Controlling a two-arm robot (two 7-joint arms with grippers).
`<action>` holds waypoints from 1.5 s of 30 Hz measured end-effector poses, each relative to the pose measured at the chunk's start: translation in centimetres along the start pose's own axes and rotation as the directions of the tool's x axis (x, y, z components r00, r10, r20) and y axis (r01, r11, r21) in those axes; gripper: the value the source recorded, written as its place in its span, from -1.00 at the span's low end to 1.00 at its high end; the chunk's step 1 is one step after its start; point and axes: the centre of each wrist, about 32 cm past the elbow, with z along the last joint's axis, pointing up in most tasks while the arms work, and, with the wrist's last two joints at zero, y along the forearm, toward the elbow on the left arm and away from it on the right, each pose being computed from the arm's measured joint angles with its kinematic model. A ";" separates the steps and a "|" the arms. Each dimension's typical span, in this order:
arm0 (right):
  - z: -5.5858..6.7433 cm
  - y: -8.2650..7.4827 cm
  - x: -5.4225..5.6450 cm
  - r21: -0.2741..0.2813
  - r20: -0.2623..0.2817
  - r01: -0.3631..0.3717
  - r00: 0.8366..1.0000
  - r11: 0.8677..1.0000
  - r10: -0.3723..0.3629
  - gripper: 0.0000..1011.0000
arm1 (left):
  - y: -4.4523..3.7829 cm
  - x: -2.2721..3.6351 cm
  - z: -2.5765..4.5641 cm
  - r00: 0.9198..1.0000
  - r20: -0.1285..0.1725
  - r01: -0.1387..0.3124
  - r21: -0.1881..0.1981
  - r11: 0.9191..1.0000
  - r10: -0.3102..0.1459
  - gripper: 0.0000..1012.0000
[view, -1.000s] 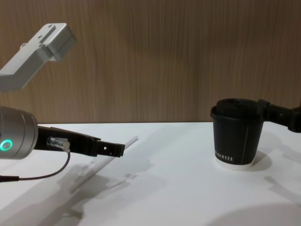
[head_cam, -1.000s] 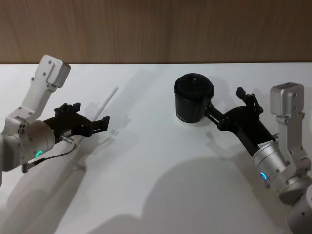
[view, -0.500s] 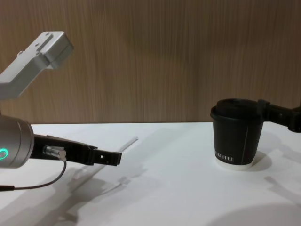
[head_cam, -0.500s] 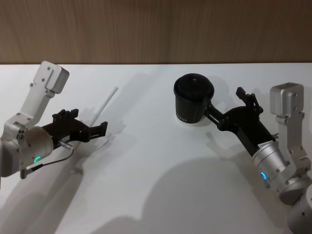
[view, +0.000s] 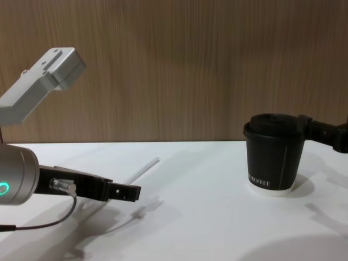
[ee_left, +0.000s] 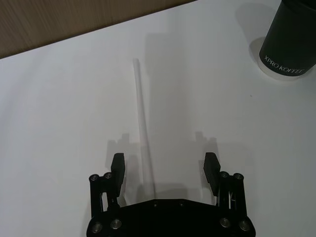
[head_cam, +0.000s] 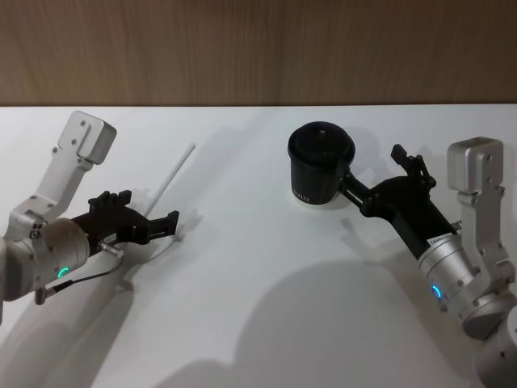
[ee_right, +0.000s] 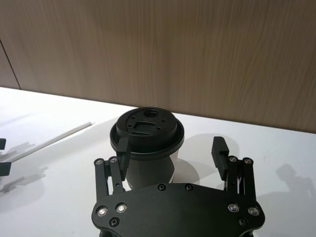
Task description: Pick up the straw with one hand, pass it to the other hand, and insert it into the cup.
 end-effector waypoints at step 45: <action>0.0 0.0 0.0 0.000 0.000 0.000 1.000 1.000 0.000 0.98 | 0.65 -0.69 -1.53 1.000 -0.024 0.009 0.030 1.000 -0.009 -0.85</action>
